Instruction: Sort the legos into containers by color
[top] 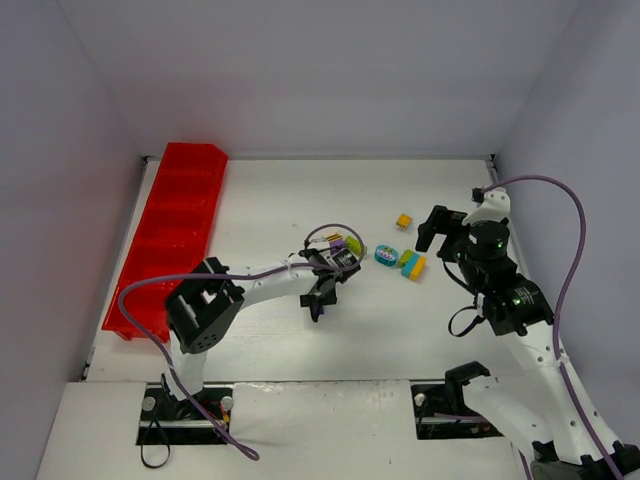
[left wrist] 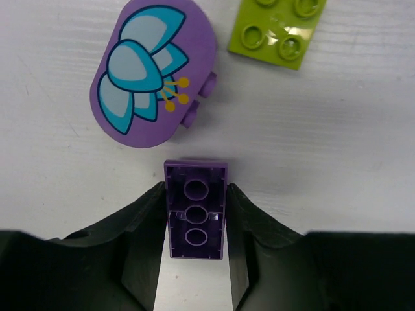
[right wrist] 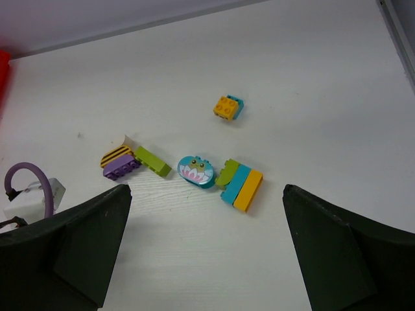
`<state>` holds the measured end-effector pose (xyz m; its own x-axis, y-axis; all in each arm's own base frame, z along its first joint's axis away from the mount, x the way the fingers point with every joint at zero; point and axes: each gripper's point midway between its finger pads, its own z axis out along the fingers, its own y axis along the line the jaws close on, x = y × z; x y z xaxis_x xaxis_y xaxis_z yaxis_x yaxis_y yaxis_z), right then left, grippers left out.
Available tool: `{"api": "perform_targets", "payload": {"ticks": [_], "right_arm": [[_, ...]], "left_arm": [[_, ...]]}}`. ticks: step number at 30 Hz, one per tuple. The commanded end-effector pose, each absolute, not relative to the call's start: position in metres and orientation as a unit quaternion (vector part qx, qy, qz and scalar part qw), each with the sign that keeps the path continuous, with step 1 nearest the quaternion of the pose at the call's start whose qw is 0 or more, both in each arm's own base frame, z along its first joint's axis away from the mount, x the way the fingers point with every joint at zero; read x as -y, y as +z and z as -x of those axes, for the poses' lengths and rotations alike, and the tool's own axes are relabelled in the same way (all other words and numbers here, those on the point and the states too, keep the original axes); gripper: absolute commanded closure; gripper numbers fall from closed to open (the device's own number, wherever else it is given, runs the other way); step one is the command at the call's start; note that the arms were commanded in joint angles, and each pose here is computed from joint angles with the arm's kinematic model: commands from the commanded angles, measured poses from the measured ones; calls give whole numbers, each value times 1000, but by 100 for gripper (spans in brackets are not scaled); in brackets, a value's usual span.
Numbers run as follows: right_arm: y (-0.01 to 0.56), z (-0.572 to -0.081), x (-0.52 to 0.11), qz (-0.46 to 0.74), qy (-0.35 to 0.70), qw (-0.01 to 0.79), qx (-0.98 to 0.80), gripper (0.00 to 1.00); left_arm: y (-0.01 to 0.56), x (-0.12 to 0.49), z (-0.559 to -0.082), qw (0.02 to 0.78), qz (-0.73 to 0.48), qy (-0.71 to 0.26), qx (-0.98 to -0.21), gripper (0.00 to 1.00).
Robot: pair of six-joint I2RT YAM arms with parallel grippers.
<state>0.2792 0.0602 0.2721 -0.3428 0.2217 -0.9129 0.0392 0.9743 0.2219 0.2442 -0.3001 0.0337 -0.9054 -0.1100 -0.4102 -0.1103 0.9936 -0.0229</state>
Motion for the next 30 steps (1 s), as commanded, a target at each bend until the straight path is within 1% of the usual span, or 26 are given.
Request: {"api": "perform_targets", "payload": {"ticks": [1,2,4,5,8,10,11,12,13,15,18,20,21,22,24,27,30], "right_arm": [[281,-282,-61,-80,84,583,-804,0],[281,-282,-62,-80,86,583,-804,0],[281,-282,-62,-77,85,583,-805,0],[282,-281,-61,-78,85,584,-804,0],[286,-279,-61,-75,87,588,-800,0],[287,-278,-61,-73,87,589,-800,0],[290,-277,-62,-71,90,591,-798,0],[291,-277,-63,-69,94,592,-798,0],[291,-277,-63,-69,94,592,-798,0],[293,-276,-66,-66,101,592,-797,0],[293,-275,-69,-62,110,590,-797,0],[293,-275,-71,-60,113,590,-798,0],[293,-274,-71,-60,114,590,-797,0],[294,-274,-71,-59,115,591,-796,0],[295,-273,-72,-58,119,591,-796,0],[296,-272,-73,-57,123,592,-794,0],[297,-269,-73,-56,125,595,-792,0]], "left_arm": [[46,294,-251,231,84,-3,-969,67],[46,292,-251,234,88,-3,-968,72],[48,289,-250,236,93,-3,-967,78],[51,286,-250,237,99,-4,-967,84],[68,276,-251,249,111,-6,-962,92],[79,261,-249,254,121,5,-960,93],[94,249,-255,269,139,2,-953,93],[106,225,-256,272,165,12,-948,93],[112,222,-253,277,168,5,-946,93],[121,186,-258,278,214,18,-936,93],[148,128,-256,304,281,22,-910,93],[151,97,-249,307,304,46,-901,93],[154,75,-249,307,334,57,-890,93],[161,64,-246,315,349,49,-881,93],[158,35,-239,305,383,65,-870,93],[158,2,-231,299,432,66,-848,93],[156,-19,-226,291,459,75,-836,93]]}}
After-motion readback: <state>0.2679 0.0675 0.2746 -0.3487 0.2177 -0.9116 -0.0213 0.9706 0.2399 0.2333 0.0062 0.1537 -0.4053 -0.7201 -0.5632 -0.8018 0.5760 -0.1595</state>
